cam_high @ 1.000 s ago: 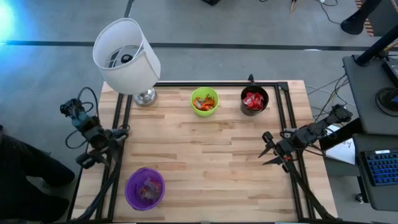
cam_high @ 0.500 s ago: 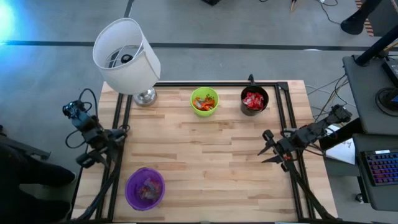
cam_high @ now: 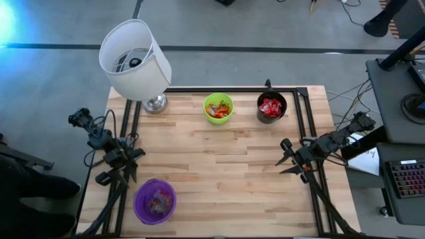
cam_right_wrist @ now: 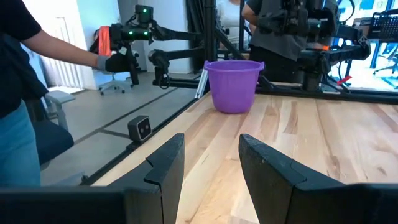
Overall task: Sort candy
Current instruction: Return to Home Position
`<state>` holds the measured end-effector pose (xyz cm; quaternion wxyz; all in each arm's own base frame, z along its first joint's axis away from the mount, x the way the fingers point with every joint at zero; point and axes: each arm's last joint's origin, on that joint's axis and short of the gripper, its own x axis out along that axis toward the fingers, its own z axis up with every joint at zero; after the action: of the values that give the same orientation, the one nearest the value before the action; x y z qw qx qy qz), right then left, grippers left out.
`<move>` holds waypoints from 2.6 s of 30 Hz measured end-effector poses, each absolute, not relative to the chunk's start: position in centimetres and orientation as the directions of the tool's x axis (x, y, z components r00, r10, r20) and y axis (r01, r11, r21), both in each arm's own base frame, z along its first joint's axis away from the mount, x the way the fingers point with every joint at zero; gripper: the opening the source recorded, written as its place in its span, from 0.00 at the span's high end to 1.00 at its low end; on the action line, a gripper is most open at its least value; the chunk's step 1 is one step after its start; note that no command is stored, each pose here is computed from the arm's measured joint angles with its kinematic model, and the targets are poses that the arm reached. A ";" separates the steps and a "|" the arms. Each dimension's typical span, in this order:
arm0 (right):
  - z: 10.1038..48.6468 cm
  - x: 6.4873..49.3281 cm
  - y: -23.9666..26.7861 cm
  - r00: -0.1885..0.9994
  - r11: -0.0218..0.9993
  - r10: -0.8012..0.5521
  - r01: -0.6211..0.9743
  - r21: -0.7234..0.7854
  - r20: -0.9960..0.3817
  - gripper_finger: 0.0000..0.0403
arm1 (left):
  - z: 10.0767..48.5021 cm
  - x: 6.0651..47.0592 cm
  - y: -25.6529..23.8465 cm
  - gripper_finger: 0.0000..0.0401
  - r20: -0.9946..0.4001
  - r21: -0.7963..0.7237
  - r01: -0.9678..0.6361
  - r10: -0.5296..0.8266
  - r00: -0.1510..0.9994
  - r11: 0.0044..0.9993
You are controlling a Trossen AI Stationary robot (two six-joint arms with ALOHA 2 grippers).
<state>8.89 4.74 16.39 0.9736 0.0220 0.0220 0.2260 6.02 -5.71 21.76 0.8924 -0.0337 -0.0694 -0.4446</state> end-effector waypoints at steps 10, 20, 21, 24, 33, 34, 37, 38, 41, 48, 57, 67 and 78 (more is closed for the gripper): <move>16.4 8.9 4.7 0.900 0.900 0.436 -0.436 -0.001 -0.033 0.64 | 20.3 6.4 -6.0 0.71 0.113 -0.044 0.799 -0.792 0.601 0.600; 16.4 8.9 4.7 0.900 0.900 0.435 -0.435 -0.002 -0.033 0.64 | 18.7 6.8 -6.3 0.71 0.066 -0.069 0.794 -0.791 0.608 0.604; 16.4 8.9 4.7 0.900 0.900 0.435 -0.435 -0.002 -0.033 0.64 | 18.5 6.8 -6.3 0.71 0.061 -0.071 0.786 -0.784 0.618 0.614; 16.4 8.9 4.7 0.900 0.900 0.435 -0.436 -0.002 -0.033 0.64 | 17.8 7.2 -6.2 0.71 0.048 -0.076 0.726 -0.725 0.687 0.683; 16.4 8.9 4.7 0.900 0.900 0.435 -0.436 -0.002 -0.034 0.64 | 17.0 7.7 -5.9 0.71 0.037 -0.010 0.581 -0.580 0.814 0.814; 16.4 8.9 4.7 0.900 0.900 0.435 -0.435 -0.002 -0.035 0.64 | 17.0 7.7 -5.9 0.71 0.035 -0.010 0.590 -0.589 0.807 0.807; 16.4 8.9 4.7 0.900 0.900 0.435 -0.436 -0.003 -0.035 0.64 | 17.0 7.7 -5.9 0.71 0.036 -0.010 0.591 -0.591 0.806 0.806; 16.4 8.9 4.7 0.900 0.900 0.435 -0.436 -0.003 -0.035 0.64 | 17.0 7.7 -5.9 0.71 0.037 -0.010 0.590 -0.589 0.807 0.807; 16.4 8.9 4.7 0.900 0.900 0.435 -0.436 -0.003 -0.034 0.64 | 17.1 7.7 -5.9 0.71 0.042 -0.011 0.587 -0.586 0.809 0.810; 16.4 8.9 4.7 0.900 0.900 0.435 -0.435 -0.003 -0.033 0.64 | 18.0 7.5 -5.8 0.71 0.069 -0.073 0.589 -0.585 0.808 0.805; 16.4 8.9 4.7 0.900 0.900 0.435 -0.436 -0.003 -0.032 0.64 | 18.3 7.5 -5.8 0.71 0.076 -0.068 0.590 -0.585 0.807 0.805; 16.4 8.9 4.7 0.900 0.900 0.435 -0.436 -0.003 -0.032 0.64 | 18.3 7.5 -5.8 0.71 0.076 -0.068 0.590 -0.585 0.807 0.805; 16.4 8.9 4.7 0.900 0.900 0.435 -0.436 -0.003 -0.031 0.64 | 17.1 7.7 -5.9 0.71 0.051 -0.066 0.589 -0.587 0.808 0.806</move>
<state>8.91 4.73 16.39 0.9746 -0.0048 0.0150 0.2234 7.67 -5.92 17.10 0.9500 -0.0394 -0.0143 -0.3093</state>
